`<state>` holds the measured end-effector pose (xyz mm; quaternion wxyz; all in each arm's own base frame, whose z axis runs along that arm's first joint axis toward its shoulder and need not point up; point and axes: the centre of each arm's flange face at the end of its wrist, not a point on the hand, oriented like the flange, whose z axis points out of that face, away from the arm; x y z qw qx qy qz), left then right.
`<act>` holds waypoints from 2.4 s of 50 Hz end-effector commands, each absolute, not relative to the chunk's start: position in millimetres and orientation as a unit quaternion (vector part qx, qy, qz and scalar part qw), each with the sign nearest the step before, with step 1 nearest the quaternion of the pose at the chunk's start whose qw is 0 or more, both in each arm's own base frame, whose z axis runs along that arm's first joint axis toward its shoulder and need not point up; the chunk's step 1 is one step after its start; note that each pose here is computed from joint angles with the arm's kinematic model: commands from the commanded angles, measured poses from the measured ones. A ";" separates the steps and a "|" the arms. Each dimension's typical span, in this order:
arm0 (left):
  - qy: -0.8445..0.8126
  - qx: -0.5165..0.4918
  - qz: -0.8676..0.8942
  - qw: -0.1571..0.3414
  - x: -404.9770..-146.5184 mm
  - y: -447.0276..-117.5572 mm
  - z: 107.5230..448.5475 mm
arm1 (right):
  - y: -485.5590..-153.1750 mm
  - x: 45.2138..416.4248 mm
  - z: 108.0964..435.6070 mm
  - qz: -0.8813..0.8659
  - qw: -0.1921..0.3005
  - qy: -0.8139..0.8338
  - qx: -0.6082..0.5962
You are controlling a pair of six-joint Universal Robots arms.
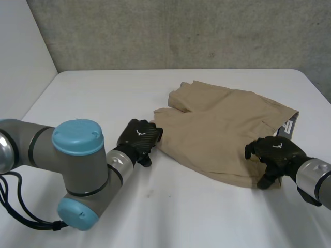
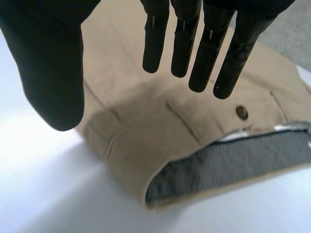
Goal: Fold the shorts.
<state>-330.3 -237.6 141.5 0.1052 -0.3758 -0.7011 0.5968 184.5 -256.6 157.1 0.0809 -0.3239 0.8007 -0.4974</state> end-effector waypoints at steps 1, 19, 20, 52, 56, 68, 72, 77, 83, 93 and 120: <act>-0.696 -0.373 0.605 0.103 -339.2 -251.6 137.6 | -257.0 178.9 142.2 -0.502 0.064 0.798 -0.327; -0.689 -0.366 0.617 0.103 -359.5 -284.8 129.5 | -273.6 173.8 126.9 -0.532 0.016 0.781 -0.328; -0.689 -0.366 0.617 0.104 -360.5 -286.3 127.6 | -274.6 173.7 127.6 -0.533 0.015 0.780 -0.328; -0.726 -0.342 0.584 0.124 -315.7 -255.8 162.5 | -334.3 160.2 144.5 -0.586 -0.049 0.775 -0.230; -0.730 -0.360 0.564 0.140 -321.0 -244.9 156.4 | -334.2 159.6 144.1 -0.585 -0.050 0.776 -0.231; -0.716 -0.374 0.570 0.151 -354.0 -257.8 137.5 | -329.8 162.1 141.3 -0.580 -0.044 0.778 -0.236; -0.715 -0.365 0.581 0.134 -362.5 -271.4 129.8 | -326.5 162.3 139.2 -0.576 -0.041 0.781 -0.237; -0.715 -0.346 0.598 0.110 -366.9 -286.6 127.0 | -324.1 162.8 137.1 -0.573 -0.040 0.783 -0.240; -0.709 -0.340 0.609 0.106 -373.7 -298.1 123.3 | -323.6 162.5 136.4 -0.572 -0.040 0.784 -0.240; -0.710 -0.341 0.607 0.105 -378.9 -306.4 106.6 | -324.0 162.0 137.0 -0.573 -0.041 0.783 -0.240; -0.700 -0.351 0.614 0.097 -385.6 -321.9 92.2 | -323.5 161.4 136.3 -0.571 -0.042 0.783 -0.241</act>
